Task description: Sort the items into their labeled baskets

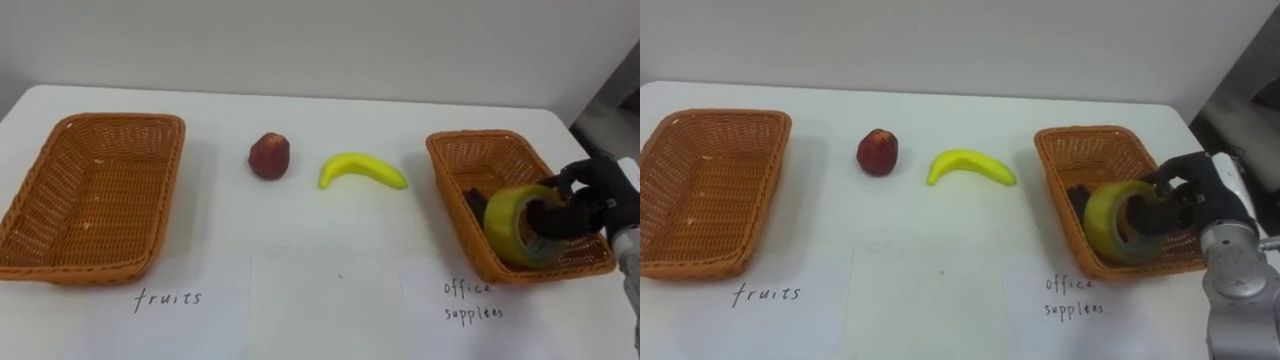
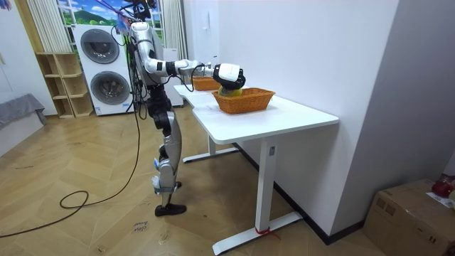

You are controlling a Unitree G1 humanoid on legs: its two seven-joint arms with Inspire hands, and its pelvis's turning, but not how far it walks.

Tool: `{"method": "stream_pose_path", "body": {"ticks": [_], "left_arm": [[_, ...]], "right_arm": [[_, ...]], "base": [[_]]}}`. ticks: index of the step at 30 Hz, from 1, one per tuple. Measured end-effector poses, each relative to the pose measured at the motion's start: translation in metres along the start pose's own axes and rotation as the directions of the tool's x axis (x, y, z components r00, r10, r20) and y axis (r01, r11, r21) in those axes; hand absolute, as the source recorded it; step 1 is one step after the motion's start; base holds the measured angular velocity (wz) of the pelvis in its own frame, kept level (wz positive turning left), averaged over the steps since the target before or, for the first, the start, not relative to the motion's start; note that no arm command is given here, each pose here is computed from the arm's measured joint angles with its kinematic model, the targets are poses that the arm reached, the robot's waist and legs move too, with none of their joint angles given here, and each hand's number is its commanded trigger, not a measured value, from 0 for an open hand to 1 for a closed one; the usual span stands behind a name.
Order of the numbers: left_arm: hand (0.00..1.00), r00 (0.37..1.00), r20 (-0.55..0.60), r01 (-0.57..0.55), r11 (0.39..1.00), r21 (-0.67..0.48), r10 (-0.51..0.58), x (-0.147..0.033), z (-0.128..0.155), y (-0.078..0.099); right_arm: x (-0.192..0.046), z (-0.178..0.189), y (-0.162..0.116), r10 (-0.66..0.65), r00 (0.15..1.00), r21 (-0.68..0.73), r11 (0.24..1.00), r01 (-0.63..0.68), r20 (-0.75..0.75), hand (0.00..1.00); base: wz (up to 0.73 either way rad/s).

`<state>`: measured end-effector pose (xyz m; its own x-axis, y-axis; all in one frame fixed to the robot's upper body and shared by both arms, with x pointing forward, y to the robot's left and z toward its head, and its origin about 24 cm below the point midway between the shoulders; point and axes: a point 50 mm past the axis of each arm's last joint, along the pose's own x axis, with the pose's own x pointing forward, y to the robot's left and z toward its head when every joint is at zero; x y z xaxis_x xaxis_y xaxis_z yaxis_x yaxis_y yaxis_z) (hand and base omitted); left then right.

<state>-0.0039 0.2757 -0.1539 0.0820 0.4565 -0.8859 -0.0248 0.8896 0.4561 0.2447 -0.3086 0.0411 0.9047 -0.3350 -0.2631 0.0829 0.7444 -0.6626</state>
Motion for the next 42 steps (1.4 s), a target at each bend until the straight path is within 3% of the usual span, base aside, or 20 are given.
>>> {"method": "stream_pose_path", "body": {"ticks": [9,10,11,12,42], "left_arm": [[0.0,1.0,0.021,-0.009,1.0,-0.004,0.009,-0.0004,0.0049,0.0019],[0.0,1.0,0.021,-0.009,1.0,-0.004,0.009,-0.0005,0.0049,0.0019],[0.0,1.0,0.021,-0.009,1.0,-0.004,0.01,-0.0005,0.005,0.002],[0.0,1.0,0.023,-0.01,1.0,-0.004,0.01,-0.0006,0.0054,0.0021],[0.0,1.0,0.027,-0.012,1.0,-0.005,0.012,-0.0008,0.0067,0.0022]], "right_arm": [[-0.0001,-0.0024,0.0009,0.007,1.0,-0.019,1.0,-0.007,-0.017,1.0],[-0.0001,-0.0029,0.001,0.009,1.0,-0.021,1.0,-0.009,-0.022,0.63],[-0.0001,-0.003,0.0011,0.012,1.0,-0.023,1.0,-0.013,-0.024,0.54],[-0.0001,-0.0032,0.0014,0.018,1.0,-0.025,1.0,-0.018,-0.026,0.0],[-0.0001,-0.0036,0.0015,0.023,0.999,-0.034,0.999,-0.024,-0.032,0.0]], "base": [[0.0],[0.0],[0.0],[0.0],[0.0]]}}
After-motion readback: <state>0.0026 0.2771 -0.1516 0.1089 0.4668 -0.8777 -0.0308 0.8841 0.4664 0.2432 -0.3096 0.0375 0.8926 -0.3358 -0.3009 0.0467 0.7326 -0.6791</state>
